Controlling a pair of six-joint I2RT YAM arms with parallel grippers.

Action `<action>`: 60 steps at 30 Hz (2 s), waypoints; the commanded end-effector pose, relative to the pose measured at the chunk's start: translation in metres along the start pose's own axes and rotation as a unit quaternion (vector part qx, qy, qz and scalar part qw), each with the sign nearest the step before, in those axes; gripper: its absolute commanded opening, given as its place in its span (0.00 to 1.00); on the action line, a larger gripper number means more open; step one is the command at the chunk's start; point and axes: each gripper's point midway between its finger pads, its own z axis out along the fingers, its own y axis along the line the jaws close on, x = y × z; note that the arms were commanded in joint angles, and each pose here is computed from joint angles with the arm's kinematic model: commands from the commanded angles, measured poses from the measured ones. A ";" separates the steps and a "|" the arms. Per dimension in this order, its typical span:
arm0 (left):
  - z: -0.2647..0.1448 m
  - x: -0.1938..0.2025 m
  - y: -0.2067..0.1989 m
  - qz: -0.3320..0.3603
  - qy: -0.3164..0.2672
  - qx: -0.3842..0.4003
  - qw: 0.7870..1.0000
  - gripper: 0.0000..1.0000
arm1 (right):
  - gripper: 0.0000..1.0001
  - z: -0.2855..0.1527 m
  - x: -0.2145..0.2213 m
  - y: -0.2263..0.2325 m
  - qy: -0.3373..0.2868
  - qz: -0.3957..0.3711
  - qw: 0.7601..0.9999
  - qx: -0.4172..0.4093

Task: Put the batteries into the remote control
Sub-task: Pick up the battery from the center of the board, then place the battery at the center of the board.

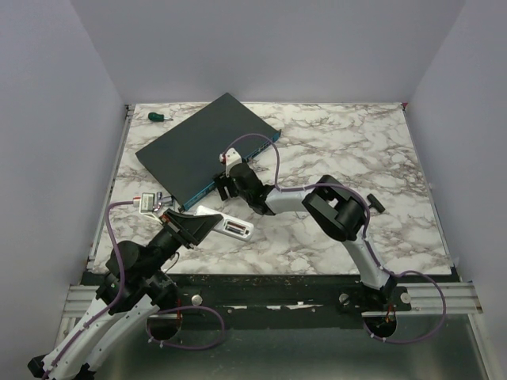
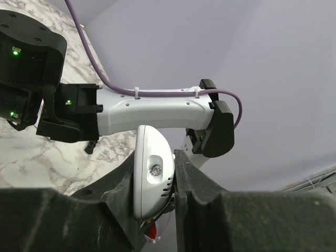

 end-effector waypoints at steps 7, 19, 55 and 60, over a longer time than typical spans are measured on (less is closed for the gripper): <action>-0.002 -0.011 -0.014 0.008 -0.018 0.015 1.000 0.00 | 0.69 0.004 0.069 -0.032 0.087 -0.036 0.995 0.025; -0.004 -0.012 -0.015 0.008 -0.020 0.016 1.000 0.00 | 0.47 -0.001 0.069 -0.033 0.086 -0.028 0.996 0.027; -0.021 -0.024 -0.032 0.034 -0.030 0.022 0.999 0.00 | 0.44 -0.253 0.094 -0.019 0.205 0.036 0.978 -0.002; -0.021 -0.021 -0.029 0.024 -0.028 0.022 0.999 0.00 | 0.43 -0.248 0.096 -0.016 0.213 0.101 0.971 0.030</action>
